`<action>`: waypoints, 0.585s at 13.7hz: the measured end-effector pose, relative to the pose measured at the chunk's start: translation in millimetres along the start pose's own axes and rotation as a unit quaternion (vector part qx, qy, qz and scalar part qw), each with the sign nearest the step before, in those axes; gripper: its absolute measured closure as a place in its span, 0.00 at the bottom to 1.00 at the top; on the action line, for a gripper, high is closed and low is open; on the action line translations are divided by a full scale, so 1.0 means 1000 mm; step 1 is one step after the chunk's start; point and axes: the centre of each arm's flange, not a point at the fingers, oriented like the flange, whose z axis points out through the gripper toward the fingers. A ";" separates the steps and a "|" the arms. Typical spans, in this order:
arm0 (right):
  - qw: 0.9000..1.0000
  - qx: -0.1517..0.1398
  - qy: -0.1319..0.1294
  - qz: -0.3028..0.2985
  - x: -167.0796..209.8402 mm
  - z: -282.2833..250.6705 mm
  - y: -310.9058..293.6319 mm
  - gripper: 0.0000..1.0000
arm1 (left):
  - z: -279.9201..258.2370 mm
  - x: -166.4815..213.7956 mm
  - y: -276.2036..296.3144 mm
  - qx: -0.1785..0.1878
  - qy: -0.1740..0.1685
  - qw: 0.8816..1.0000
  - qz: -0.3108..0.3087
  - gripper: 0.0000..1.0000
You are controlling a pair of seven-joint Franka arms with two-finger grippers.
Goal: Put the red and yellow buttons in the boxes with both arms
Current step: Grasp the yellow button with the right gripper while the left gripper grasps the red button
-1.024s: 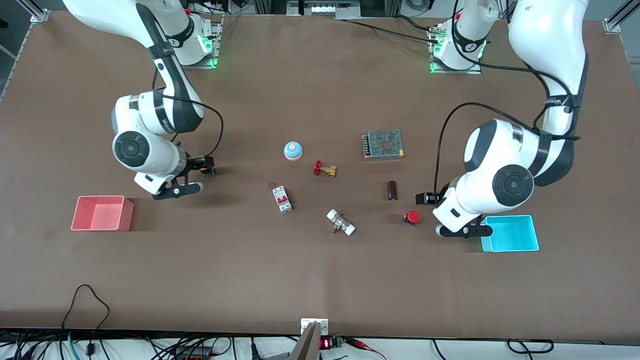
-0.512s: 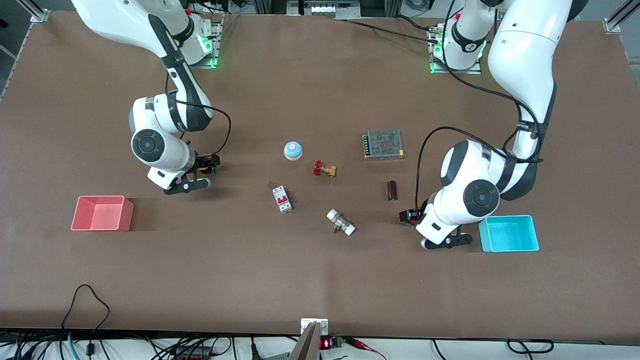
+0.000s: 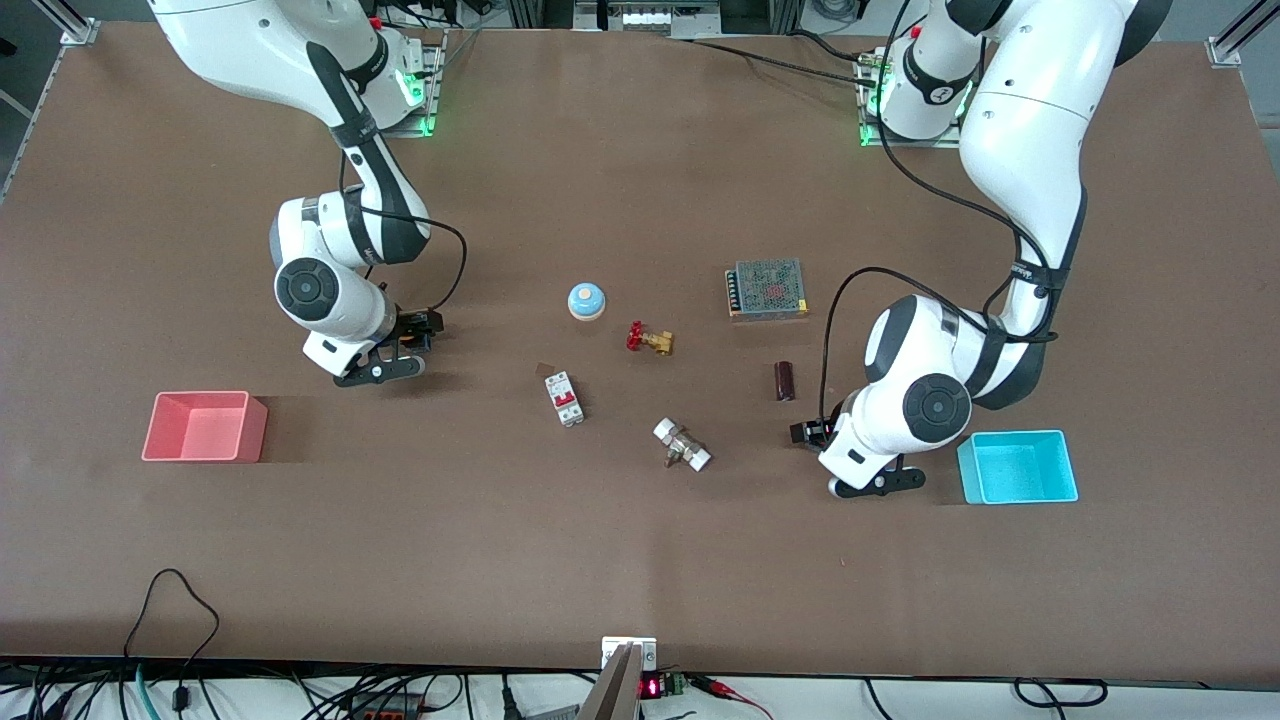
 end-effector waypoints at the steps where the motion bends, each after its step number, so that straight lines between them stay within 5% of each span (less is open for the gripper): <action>1: 1.000 0.000 0.000 -0.001 0.000 0.000 -0.002 0.00 | 0.000 0.000 0.000 0.000 0.000 1.000 0.000 0.23; 6: 1.000 -0.002 0.000 -0.012 -0.001 0.000 -0.017 0.04 | 0.000 0.000 0.001 0.000 0.001 1.000 0.000 0.59; 8: 1.000 -0.002 -0.001 -0.011 -0.002 0.000 -0.017 0.11 | -0.002 0.001 -0.001 -0.001 0.003 1.000 -0.001 0.59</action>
